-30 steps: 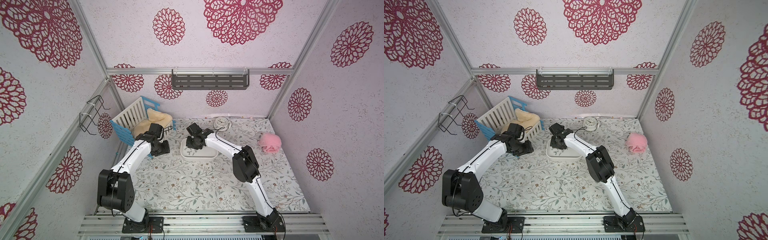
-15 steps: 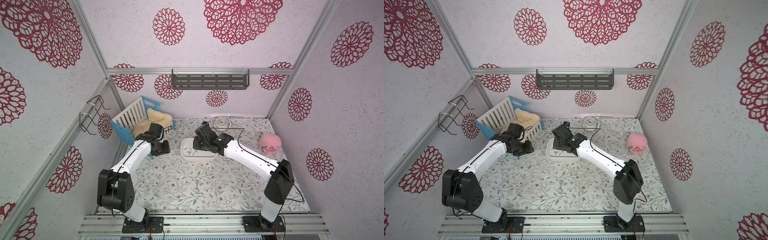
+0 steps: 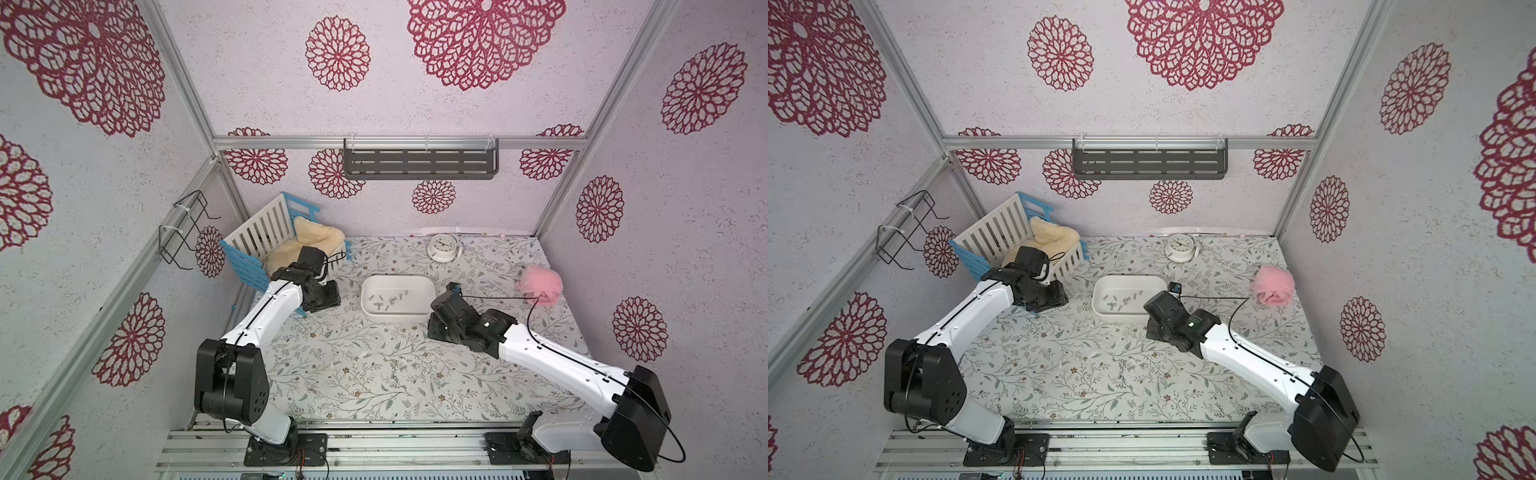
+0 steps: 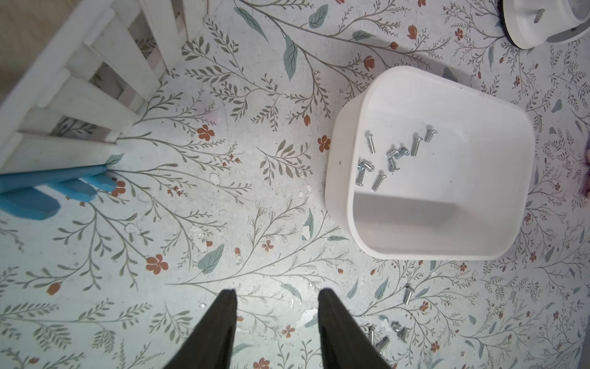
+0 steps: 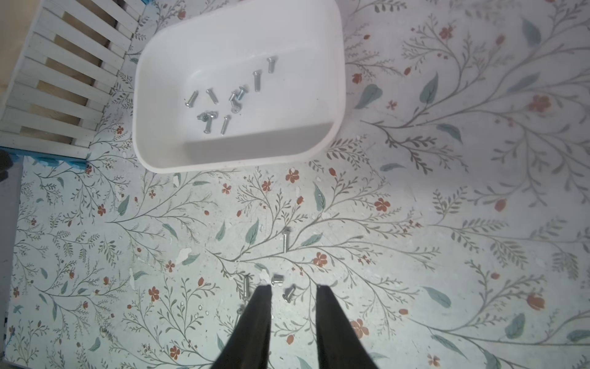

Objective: Put the screws on the desktop into the storage box
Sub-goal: Pick up the screw from the center of the board.

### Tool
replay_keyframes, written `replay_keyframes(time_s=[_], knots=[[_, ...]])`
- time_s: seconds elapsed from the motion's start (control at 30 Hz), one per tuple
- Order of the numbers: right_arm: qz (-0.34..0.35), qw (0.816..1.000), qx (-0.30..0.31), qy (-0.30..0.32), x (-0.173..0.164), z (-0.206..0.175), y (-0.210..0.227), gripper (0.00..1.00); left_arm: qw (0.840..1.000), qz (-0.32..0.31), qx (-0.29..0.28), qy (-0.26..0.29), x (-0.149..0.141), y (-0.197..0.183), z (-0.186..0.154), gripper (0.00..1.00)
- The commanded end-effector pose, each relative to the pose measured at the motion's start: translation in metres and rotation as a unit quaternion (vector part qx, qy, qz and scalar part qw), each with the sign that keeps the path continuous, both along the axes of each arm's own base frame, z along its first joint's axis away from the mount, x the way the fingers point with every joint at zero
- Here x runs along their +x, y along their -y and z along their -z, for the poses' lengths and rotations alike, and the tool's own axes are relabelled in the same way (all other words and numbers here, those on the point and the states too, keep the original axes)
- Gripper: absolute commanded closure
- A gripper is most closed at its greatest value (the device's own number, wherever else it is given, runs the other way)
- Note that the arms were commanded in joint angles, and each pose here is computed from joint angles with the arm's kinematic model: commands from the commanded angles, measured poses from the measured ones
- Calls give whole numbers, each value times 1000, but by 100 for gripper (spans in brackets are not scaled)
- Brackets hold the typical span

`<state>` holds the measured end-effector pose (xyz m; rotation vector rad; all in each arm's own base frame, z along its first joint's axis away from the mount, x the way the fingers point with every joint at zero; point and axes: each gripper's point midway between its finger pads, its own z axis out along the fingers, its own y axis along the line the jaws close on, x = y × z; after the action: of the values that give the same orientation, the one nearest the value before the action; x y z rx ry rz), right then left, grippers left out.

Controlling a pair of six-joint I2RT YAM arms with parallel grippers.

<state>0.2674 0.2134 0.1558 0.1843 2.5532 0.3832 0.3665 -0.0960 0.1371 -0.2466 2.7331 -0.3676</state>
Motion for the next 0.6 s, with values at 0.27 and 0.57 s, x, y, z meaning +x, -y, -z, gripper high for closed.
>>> replay_keyframes(time_s=[0.27, 0.57], knots=[[37, 999, 20, 2, -4, 11, 11, 69, 999, 36, 21, -6, -9, 25, 13, 52], [102, 993, 21, 51, -7, -12, 50, 67, 994, 100, -5, -36, -53, 93, 23, 52]])
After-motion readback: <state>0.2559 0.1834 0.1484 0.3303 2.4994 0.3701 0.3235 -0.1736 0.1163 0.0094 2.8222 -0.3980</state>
